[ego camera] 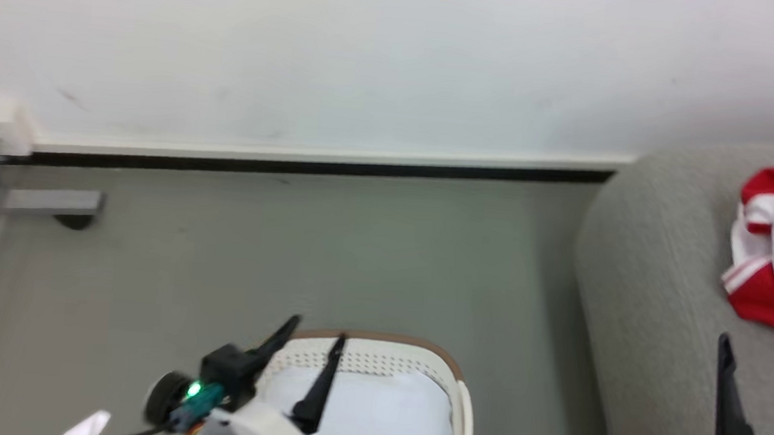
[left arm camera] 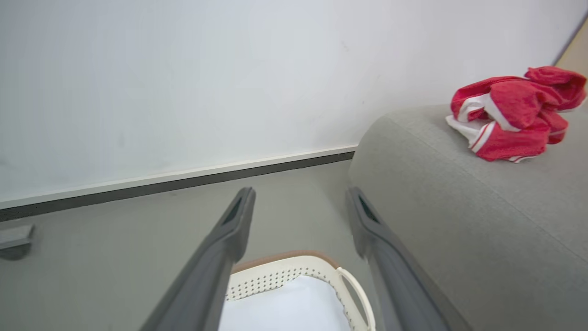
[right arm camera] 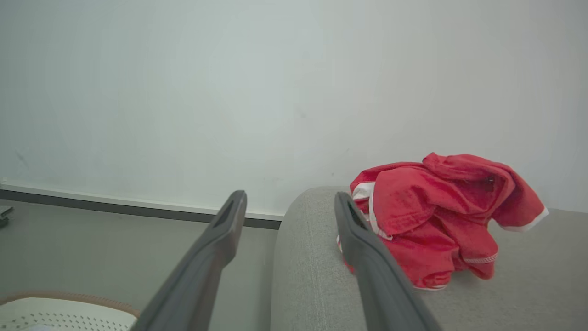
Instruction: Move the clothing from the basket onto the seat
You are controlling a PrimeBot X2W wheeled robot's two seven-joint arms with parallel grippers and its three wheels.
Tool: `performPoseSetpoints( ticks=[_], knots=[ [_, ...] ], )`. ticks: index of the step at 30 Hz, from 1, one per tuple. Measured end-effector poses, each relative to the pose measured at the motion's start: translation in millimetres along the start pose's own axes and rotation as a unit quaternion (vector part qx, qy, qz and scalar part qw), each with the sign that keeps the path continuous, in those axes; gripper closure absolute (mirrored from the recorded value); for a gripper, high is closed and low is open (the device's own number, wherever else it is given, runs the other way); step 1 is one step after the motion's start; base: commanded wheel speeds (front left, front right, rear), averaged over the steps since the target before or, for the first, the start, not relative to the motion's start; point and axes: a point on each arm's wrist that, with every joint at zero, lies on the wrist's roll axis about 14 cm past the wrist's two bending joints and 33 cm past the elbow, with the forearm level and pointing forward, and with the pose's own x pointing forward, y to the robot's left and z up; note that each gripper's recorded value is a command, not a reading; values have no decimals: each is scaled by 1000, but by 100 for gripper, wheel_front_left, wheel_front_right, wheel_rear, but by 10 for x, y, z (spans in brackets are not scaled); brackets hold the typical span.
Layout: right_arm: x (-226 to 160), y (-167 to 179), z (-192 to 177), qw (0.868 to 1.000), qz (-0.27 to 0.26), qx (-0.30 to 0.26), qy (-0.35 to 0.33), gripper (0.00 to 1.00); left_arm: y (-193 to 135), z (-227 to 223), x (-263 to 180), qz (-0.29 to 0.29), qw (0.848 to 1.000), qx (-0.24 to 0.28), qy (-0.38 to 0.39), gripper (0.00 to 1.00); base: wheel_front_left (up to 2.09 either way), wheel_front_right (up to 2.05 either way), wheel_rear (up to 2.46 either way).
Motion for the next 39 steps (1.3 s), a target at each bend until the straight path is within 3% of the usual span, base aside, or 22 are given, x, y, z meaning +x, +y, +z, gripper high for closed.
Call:
performPoseSetpoints(
  ticks=[7,16,25,39],
  knots=[
    [-75,524,4,998,62,23,-5,0,613,-10,-630,127,992,-2,-7,0,0,0,0],
    [-259,749,-77,996,80,25,7,0,959,-83,-1163,220,976,4,-9,0,0,0,0],
    [-479,645,-125,998,62,29,14,0,1034,-101,-1430,259,966,-4,-19,0,0,0,0],
    [-562,567,-126,998,49,29,13,0,1016,-59,-1413,251,968,4,-27,0,0,0,0]
  ],
)
